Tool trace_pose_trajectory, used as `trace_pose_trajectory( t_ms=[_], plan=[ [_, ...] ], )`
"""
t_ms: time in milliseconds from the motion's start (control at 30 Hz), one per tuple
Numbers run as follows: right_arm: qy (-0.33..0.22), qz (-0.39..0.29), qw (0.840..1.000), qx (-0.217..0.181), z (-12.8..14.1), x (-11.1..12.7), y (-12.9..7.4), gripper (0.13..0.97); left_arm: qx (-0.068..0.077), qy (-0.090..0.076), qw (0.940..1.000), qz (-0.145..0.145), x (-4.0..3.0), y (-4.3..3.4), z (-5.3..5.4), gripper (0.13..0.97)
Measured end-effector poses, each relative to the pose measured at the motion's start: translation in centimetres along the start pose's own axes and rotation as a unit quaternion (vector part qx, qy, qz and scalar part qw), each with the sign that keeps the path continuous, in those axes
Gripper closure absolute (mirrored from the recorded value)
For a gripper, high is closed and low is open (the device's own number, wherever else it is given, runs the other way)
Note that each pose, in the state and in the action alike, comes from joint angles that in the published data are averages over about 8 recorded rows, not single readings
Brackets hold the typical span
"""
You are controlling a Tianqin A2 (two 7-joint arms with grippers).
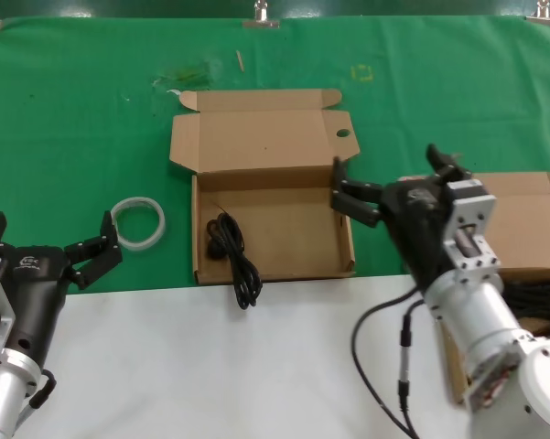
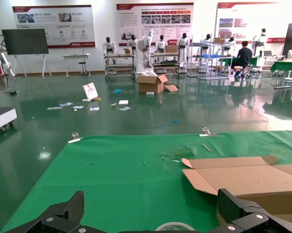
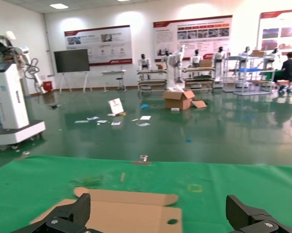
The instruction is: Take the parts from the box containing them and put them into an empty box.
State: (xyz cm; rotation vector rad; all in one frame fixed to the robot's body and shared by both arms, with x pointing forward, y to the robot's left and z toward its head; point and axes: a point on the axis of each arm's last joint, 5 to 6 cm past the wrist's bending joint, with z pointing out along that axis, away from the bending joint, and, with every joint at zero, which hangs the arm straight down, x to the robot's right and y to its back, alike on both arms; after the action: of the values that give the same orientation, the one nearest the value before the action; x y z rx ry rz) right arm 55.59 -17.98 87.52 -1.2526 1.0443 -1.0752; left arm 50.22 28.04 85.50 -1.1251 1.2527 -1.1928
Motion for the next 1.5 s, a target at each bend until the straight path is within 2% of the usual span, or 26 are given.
trace_pose_trajectory(
  t_ms=[700,1500],
  plan=[
    [0.067,-0.014,0.998,-0.006,-5.4,6.6,1.7,0.13,0.0,0.0,1.0,0.0,0.0,0.0,0.0,0.132],
    [0.07,-0.012,0.997,-0.007,-5.6,6.7,1.8,0.13,0.0,0.0,1.0,0.0,0.0,0.0,0.0,0.132]
  ],
)
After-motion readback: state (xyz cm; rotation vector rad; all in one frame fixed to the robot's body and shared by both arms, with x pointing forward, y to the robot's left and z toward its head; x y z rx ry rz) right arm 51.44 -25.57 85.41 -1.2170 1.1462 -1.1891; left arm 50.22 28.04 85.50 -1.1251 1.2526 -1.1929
